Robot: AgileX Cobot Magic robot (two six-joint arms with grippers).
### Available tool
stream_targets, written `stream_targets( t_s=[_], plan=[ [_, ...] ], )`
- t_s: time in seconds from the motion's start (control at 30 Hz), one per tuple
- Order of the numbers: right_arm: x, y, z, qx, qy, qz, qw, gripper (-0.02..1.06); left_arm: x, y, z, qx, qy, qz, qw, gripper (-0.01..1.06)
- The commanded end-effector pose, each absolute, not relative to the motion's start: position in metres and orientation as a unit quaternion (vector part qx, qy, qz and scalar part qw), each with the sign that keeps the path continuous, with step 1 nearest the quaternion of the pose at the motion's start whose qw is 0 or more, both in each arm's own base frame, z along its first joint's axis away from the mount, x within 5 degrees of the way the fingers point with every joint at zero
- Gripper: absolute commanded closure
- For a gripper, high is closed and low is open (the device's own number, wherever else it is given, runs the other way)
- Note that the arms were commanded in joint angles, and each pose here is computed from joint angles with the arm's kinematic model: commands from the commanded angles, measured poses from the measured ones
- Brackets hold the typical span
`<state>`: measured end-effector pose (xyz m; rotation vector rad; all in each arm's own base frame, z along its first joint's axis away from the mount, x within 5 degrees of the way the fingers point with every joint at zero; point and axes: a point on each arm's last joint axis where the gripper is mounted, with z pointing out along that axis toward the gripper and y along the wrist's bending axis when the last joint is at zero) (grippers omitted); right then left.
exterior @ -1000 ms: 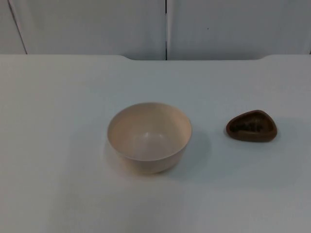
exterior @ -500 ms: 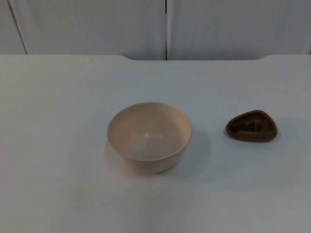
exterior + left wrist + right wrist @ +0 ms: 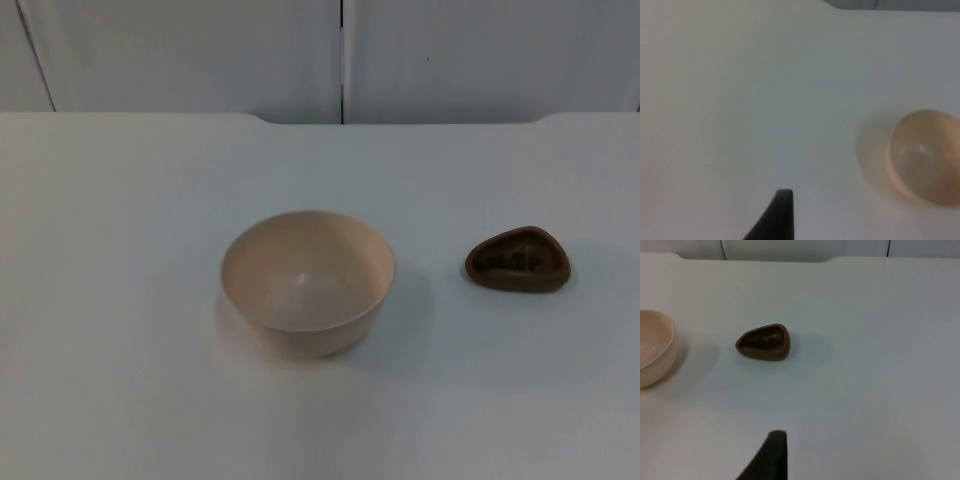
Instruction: Pick up the bowl with the left hand and pour the coffee beans from the cup into the bowl with the right hand.
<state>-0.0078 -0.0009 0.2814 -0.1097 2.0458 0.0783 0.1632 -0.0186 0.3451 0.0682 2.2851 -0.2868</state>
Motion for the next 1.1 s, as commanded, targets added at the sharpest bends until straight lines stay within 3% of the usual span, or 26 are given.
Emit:
stream_targets(
  t_s=[0.0,0.37,1.07],
  plan=[
    [-0.008,-0.001,0.28,-0.044,0.852,0.03,0.52,-0.01,0.17,-0.021,0.345,0.031,0.902,-0.13,0.41,0.0],
    [-0.008,-0.001,0.28,-0.044,0.852,0.03,0.52,-0.01,0.203,-0.035,0.33,0.066,0.908,-0.185,0.37,0.04],
    [-0.008,-0.001,0.28,-0.044,0.852,0.03,0.52,-0.01,0.276,-0.086,0.29,0.14,0.931,-0.199,0.271,0.05]
  ],
)
